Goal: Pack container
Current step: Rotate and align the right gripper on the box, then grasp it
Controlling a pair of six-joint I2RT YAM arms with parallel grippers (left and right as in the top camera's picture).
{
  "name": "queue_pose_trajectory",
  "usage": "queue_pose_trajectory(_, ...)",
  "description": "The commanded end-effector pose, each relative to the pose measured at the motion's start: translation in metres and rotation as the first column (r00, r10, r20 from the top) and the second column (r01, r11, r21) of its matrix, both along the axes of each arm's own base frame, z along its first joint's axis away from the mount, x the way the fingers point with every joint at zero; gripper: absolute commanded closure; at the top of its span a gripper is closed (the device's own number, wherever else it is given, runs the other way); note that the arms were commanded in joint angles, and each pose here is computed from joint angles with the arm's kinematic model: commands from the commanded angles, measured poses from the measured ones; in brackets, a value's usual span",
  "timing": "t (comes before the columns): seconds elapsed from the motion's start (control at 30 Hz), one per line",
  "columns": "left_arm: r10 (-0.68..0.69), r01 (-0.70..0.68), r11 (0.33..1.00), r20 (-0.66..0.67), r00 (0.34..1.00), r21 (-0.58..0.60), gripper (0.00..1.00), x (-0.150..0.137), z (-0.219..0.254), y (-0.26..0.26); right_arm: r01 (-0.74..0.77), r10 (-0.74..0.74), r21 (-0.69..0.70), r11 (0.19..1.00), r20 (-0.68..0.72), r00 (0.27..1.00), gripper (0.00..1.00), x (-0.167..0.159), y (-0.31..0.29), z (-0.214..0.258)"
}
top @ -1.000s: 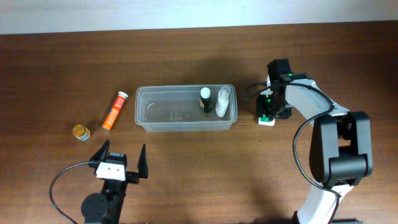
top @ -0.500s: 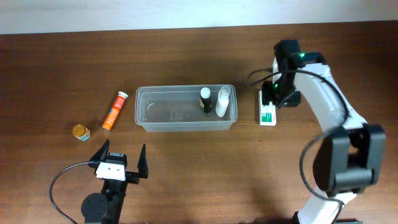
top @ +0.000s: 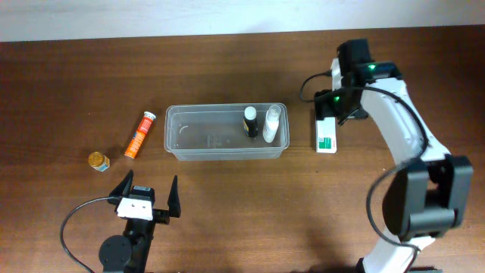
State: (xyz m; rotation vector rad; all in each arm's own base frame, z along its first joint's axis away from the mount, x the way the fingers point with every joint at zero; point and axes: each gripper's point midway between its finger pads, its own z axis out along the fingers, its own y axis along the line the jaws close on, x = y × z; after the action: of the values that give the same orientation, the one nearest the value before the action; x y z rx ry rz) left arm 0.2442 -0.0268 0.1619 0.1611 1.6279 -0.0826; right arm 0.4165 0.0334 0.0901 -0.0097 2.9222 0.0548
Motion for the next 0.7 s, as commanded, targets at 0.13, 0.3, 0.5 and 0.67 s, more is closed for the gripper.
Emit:
queue_pose_trajectory(0.13, 0.003, -0.003, 1.0, 0.003, 1.0, 0.015, 0.01, 0.0, -0.002, 0.001, -0.04, 0.037, -0.039, 0.998, -0.078, 0.996, 0.1, -0.002, -0.005, -0.043)
queue_pose_trajectory(0.3, 0.003, -0.003, 1.0, 0.003, 1.0, 0.015, 0.0, 0.0, -0.002, 0.001, -0.033, 0.028, -0.044, 0.999, -0.11, 0.994, 0.12, -0.001, -0.012, -0.062)
queue_pose_trajectory(0.5, 0.003, -0.003, 1.0, 0.003, 1.0, 0.015, 0.01, 0.0, -0.002, 0.001, -0.028, 0.021, -0.042, 0.999, -0.143, 0.989, 0.26, -0.003, -0.014, -0.076)
queue_pose_trajectory(0.67, 0.003, -0.003, 1.0, 0.003, 1.0, 0.015, 0.01, 0.0, -0.002, 0.001, -0.028, 0.022, -0.036, 0.999, -0.162, 0.987, 0.33, -0.005, -0.013, -0.085)
